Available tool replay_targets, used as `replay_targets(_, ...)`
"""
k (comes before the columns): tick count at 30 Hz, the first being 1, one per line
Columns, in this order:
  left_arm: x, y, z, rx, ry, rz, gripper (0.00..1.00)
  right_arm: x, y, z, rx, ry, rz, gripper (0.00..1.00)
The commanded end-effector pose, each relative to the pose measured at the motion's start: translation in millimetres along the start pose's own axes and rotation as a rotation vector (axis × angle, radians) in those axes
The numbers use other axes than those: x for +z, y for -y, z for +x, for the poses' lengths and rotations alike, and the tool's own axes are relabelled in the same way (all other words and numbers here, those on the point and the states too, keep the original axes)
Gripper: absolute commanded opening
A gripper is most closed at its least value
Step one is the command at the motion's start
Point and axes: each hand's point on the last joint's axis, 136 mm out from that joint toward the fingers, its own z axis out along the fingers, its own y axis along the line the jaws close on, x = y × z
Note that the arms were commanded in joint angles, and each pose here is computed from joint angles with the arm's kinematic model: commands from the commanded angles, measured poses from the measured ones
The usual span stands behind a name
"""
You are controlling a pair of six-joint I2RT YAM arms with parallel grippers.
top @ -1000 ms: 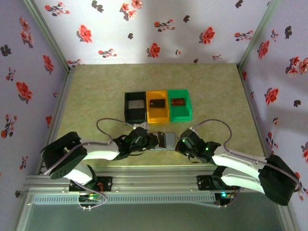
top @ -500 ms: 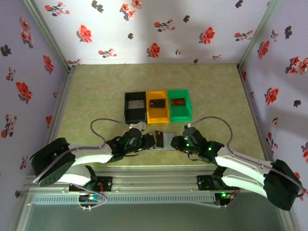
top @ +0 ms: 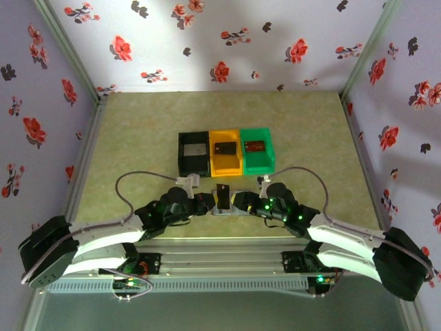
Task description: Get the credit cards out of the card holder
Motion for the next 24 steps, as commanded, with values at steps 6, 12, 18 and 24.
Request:
replay_targets(6,-2.6,16.8,-2.7,0.007,0.013,0.101,0.00,6.2,-24.7,1.2,-0.035,-0.014,-0.168,0.58)
replay_targets(12,-1.7,22.8,-3.7,-0.002,0.018,0.125,0.00,12.4,-26.2,4.7,-0.032,-0.039,-0.187,0.57)
replay_targets(18,-0.3,24.0,-1.2,-0.010,0.014,0.135,0.00,10.0,-36.9,1.9,-0.042,-0.029,-0.232,0.47)
replay_targets(24,2.8,26.4,-0.2,-0.021,0.014,0.148,0.00,4.9,-45.3,1.5,-0.064,-0.019,-0.267,0.37)
